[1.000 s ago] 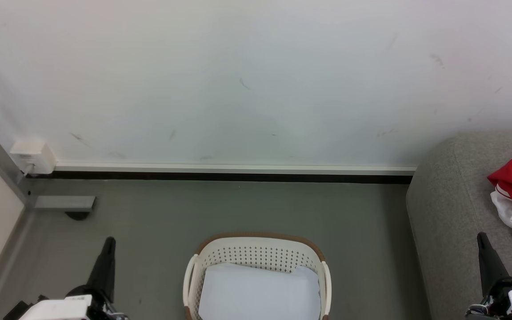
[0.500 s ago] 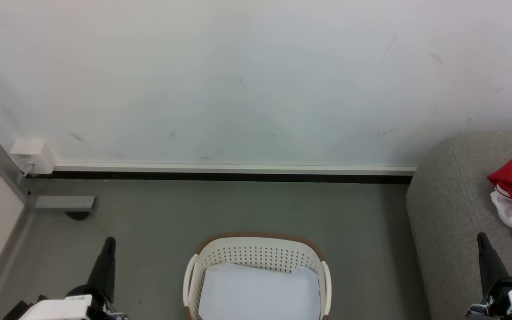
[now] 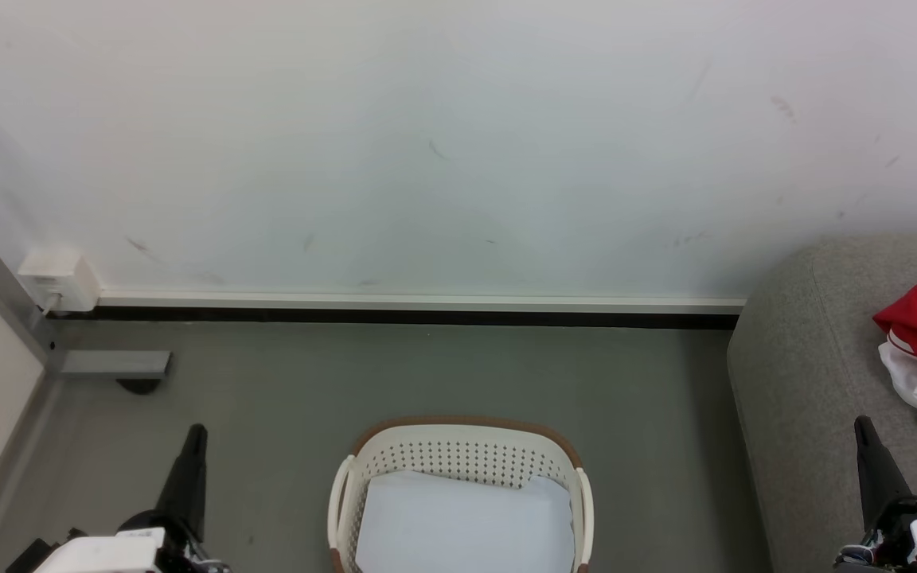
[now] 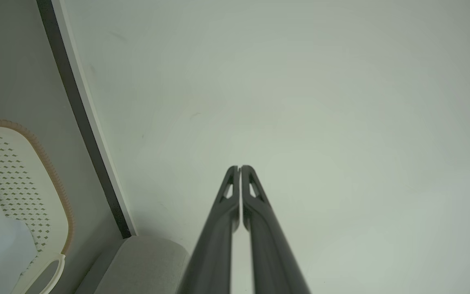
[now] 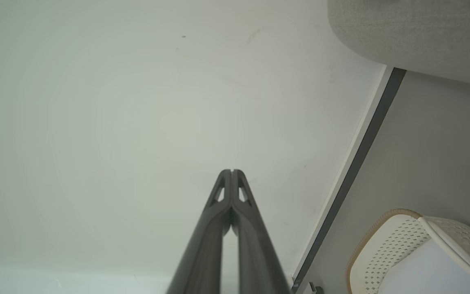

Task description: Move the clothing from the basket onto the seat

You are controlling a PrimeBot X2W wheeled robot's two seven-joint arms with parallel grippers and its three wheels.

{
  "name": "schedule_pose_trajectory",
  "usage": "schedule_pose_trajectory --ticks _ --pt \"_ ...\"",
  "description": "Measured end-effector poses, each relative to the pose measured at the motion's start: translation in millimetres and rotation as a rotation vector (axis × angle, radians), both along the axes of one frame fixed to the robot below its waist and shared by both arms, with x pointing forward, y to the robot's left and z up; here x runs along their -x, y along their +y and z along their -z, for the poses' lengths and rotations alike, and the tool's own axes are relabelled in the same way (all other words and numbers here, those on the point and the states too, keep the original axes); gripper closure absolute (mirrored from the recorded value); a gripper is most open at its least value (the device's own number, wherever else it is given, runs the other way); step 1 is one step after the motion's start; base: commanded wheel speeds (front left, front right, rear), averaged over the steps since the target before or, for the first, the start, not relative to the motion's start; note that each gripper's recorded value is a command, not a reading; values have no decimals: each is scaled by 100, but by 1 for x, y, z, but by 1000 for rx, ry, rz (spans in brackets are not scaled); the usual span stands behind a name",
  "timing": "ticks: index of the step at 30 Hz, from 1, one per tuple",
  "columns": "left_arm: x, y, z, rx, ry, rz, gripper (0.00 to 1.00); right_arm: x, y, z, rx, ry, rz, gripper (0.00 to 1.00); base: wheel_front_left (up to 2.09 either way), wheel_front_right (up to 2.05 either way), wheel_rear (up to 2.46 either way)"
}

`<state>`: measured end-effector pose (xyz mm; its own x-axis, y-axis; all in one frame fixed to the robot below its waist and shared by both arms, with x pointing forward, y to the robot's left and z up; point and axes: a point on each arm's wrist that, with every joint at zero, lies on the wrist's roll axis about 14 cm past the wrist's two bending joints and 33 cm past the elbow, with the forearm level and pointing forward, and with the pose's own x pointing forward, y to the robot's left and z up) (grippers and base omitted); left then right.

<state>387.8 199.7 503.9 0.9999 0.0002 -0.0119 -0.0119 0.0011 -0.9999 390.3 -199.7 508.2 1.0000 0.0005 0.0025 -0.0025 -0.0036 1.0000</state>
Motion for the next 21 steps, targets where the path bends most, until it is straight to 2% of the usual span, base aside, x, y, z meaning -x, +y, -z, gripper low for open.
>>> schedule_pose_trajectory --ticks 21 --pt "0 0 0 0 0 0 100 0 0 0 0 0 0 100 0 0 0"
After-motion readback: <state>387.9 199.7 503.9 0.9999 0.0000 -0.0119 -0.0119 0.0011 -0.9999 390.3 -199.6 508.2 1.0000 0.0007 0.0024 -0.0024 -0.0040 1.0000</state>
